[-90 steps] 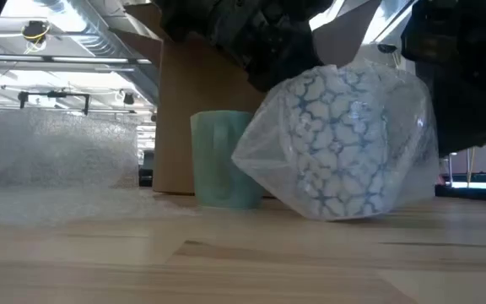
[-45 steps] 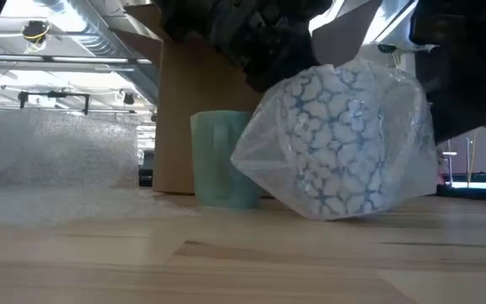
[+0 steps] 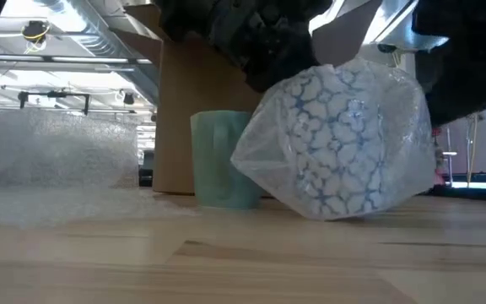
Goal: Wrap mug
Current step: Wrap the bottom white blue floral mug glass
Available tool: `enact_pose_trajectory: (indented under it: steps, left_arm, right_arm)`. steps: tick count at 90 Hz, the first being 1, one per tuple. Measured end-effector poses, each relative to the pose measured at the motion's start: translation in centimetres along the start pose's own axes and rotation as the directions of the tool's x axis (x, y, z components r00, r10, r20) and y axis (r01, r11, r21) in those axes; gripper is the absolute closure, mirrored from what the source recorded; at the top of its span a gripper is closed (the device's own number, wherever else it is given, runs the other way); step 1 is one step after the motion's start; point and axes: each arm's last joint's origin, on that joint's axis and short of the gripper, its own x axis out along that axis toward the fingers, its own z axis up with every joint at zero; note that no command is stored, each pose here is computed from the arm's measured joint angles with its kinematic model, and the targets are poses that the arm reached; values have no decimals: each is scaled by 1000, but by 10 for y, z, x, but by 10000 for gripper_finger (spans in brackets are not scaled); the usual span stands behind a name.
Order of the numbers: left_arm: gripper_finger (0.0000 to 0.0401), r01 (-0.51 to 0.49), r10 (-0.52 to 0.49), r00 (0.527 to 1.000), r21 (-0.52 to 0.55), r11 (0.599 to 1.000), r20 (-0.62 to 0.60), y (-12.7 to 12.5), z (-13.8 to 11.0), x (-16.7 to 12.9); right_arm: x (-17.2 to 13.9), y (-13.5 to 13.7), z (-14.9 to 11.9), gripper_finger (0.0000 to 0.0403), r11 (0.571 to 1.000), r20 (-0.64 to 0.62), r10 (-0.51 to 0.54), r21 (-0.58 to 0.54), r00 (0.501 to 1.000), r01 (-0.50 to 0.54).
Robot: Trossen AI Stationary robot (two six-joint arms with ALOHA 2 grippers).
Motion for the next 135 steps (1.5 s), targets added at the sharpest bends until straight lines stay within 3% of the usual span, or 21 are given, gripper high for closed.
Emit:
enact_pose_trajectory:
  steps: [35, 69, 85, 107, 122, 135]
  left_arm:
    - [401, -3, 3, 1000, -7, 1000, 23, 0, 2, 1]
    - [401, -30, 30, 999, -36, 999, 21, -2, 4, -1]
    - [401, -65, 65, 998, -27, 997, 6, -4, 13, -15]
    - [401, -131, 129, 986, 8, 991, 108, 1, 38, -45]
    - [401, -275, 269, 957, 42, 961, 110, 10, 39, -47]
    - [401, -250, 249, 967, 20, 968, 56, 24, 24, -31]
  right_arm:
    - [-6, 25, 23, 403, 980, 216, 169, -144, 962, -140]
    - [17, 25, 23, 403, 960, 49, 258, -126, 965, -250]
    - [18, 26, 23, 403, 959, 45, 260, -127, 965, -252]
    - [17, 28, 25, 403, 954, 37, 264, -153, 964, -256]
    - [17, 28, 25, 403, 955, 39, 261, -156, 965, -252]
    - [17, 27, 25, 403, 958, 46, 251, -158, 967, -241]
